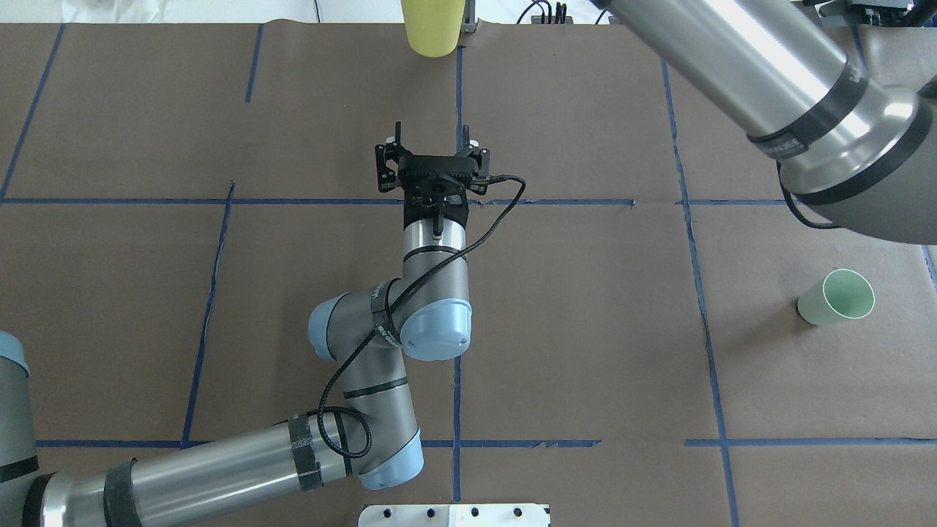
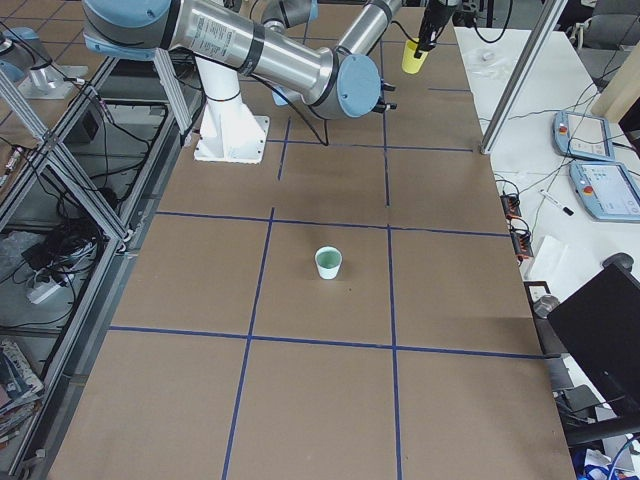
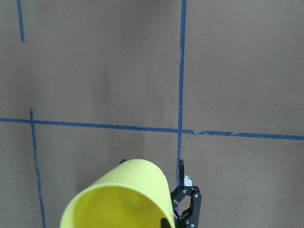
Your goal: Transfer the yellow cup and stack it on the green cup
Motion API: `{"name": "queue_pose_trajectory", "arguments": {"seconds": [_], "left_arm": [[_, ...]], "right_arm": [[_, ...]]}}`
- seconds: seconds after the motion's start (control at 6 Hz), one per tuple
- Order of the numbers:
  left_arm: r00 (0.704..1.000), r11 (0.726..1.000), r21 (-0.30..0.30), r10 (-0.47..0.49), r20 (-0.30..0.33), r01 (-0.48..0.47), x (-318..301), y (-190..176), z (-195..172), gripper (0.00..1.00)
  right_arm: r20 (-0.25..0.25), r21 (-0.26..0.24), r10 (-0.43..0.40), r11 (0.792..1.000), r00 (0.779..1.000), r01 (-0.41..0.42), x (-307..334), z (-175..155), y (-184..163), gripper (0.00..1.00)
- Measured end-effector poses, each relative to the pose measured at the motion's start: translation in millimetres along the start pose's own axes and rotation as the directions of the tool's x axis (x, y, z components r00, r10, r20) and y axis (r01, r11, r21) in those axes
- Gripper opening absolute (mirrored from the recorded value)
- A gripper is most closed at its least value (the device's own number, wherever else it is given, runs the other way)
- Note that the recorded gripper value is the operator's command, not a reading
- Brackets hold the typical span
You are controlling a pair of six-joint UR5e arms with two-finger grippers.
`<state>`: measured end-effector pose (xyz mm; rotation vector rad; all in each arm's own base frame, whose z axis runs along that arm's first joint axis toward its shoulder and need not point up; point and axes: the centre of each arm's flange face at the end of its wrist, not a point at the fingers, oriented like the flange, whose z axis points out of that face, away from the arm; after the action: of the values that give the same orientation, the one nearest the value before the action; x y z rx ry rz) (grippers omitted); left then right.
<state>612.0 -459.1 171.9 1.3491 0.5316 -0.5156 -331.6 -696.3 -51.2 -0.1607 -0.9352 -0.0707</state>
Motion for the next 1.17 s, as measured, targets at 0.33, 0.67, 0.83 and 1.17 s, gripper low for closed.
{"name": "queue_pose_trajectory", "arguments": {"seconds": [0.33, 0.67, 0.83, 1.17], "left_arm": [[0.998, 0.998, -0.020, 0.058, -0.013, -0.058, -10, 2, 3, 0.96], [0.986, 0.986, -0.044, 0.161, -0.051, -0.163, -39, -40, 30, 0.93], [0.980, 0.977, -0.108, 0.174, -0.097, -0.184, -76, -48, 54, 0.94], [0.965, 0.916, -0.313, 0.210, -0.157, -0.250, -165, -56, 103, 0.94]], "right_arm": [[0.031, 0.042, 0.033, 0.999, 0.999, -0.034, 30, -41, -13, 0.00], [0.026, 0.070, 0.005, 0.997, 1.000, -0.007, 90, -30, -10, 0.00], [0.017, 0.086, -0.028, 0.996, 0.999, 0.027, 123, -22, -4, 0.00], [-0.008, 0.115, -0.103, 0.988, 0.995, 0.103, 194, -5, 18, 0.00]]}}
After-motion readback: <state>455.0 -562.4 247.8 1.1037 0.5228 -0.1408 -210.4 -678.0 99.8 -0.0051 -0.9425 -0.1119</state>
